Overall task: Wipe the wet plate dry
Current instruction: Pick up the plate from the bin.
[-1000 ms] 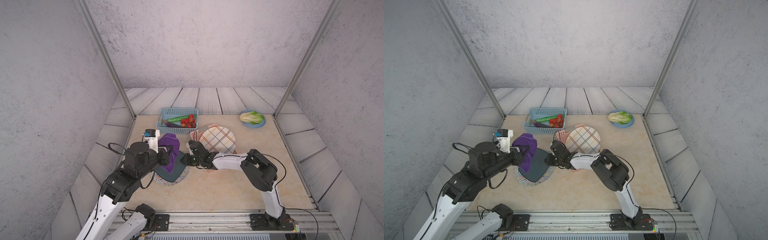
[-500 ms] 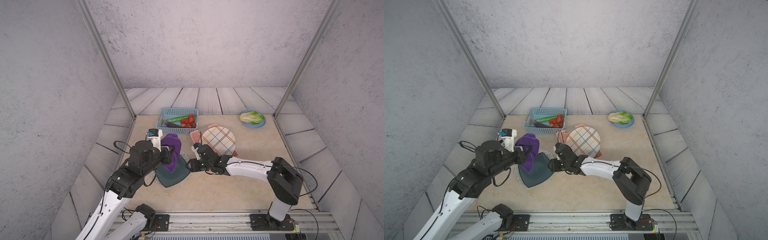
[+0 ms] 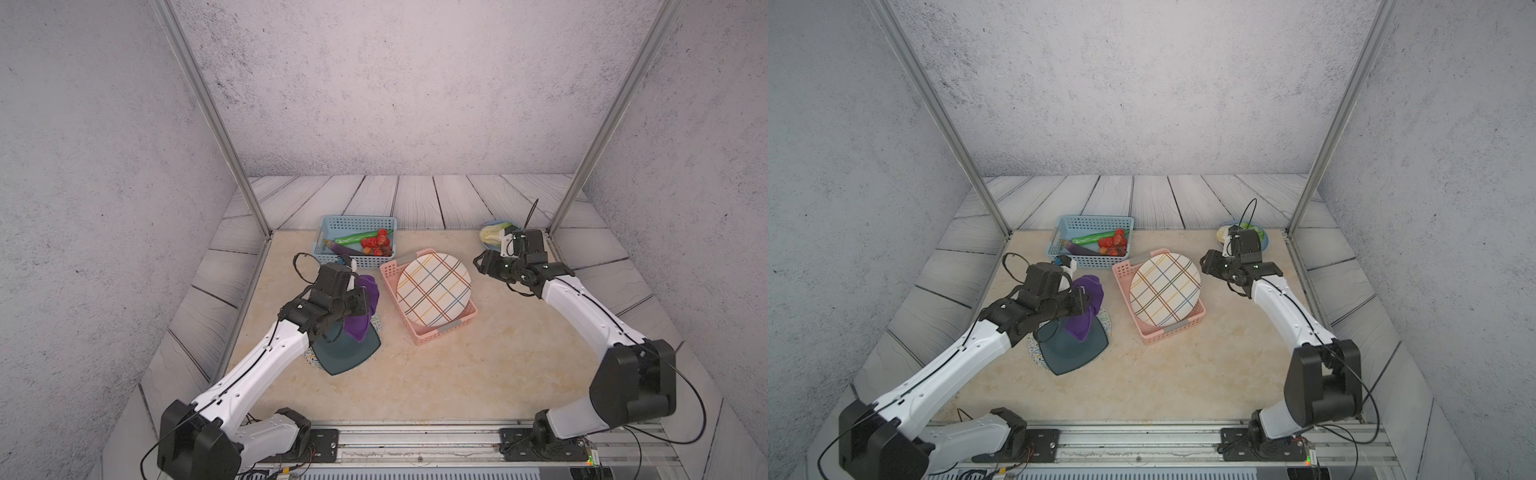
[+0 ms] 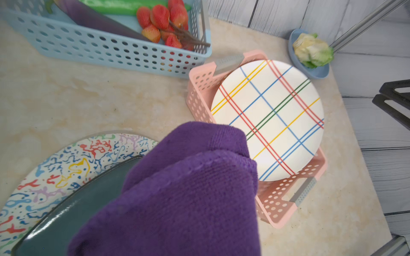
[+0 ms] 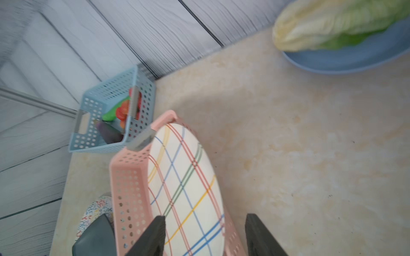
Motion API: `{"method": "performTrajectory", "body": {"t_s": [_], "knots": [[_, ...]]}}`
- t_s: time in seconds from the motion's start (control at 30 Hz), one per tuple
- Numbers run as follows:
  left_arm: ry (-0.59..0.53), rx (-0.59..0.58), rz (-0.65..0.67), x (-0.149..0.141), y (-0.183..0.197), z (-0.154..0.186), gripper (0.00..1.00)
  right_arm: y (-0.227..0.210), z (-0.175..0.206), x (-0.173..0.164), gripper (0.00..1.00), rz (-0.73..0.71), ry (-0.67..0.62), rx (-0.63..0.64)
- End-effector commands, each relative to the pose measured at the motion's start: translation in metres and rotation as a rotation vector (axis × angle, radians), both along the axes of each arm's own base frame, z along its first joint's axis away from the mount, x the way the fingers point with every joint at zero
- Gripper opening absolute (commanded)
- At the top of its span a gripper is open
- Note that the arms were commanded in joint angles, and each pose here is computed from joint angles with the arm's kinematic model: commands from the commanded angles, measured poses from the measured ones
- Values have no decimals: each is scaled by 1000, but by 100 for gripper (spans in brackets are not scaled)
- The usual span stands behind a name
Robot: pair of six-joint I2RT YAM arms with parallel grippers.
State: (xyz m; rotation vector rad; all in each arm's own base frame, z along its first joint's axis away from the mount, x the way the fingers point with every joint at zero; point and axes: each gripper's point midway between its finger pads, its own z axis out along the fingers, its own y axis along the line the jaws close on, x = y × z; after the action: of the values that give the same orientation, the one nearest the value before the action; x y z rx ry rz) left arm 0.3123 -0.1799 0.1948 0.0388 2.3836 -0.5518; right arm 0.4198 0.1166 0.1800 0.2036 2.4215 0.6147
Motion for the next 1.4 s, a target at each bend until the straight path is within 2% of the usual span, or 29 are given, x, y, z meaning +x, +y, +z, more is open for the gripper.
{"method": "performTrajectory", "body": {"t_s": [0.0,0.07,0.17,0.3,0.47,0.63,0.73,1.0,1.07,1.13,1.2,1.3,1.37], "knots": [[5,-18,7,21,-12,-11,0,18,-35,-14,59,132,160,48],[60,-6,-8,26,-19,-28,0,27,-42,-9,57,166,171,90],[146,10,-25,30,-27,-59,0,39,-45,0,47,196,151,156],[209,-5,-52,36,-41,-92,0,44,-43,6,31,208,131,176],[248,-51,-114,36,-67,-115,0,57,-24,2,25,267,83,229],[226,-71,-157,38,-87,-112,0,80,-12,-9,27,311,52,335],[222,-74,-177,38,-95,-113,0,93,-28,-12,32,293,65,370],[219,-83,-194,33,-101,-113,0,111,-75,-10,35,251,150,382],[214,-84,-192,29,-99,-110,0,110,-78,-9,28,234,153,370],[200,-73,-178,26,-91,-105,0,106,-73,-8,14,219,133,351],[171,-66,-154,21,-78,-91,0,102,-59,-9,5,212,93,337],[94,-75,-111,14,-54,-53,0,98,-30,-13,0,209,22,331],[19,-69,-88,7,-39,-22,0,96,-6,-16,0,212,-31,342]]}}
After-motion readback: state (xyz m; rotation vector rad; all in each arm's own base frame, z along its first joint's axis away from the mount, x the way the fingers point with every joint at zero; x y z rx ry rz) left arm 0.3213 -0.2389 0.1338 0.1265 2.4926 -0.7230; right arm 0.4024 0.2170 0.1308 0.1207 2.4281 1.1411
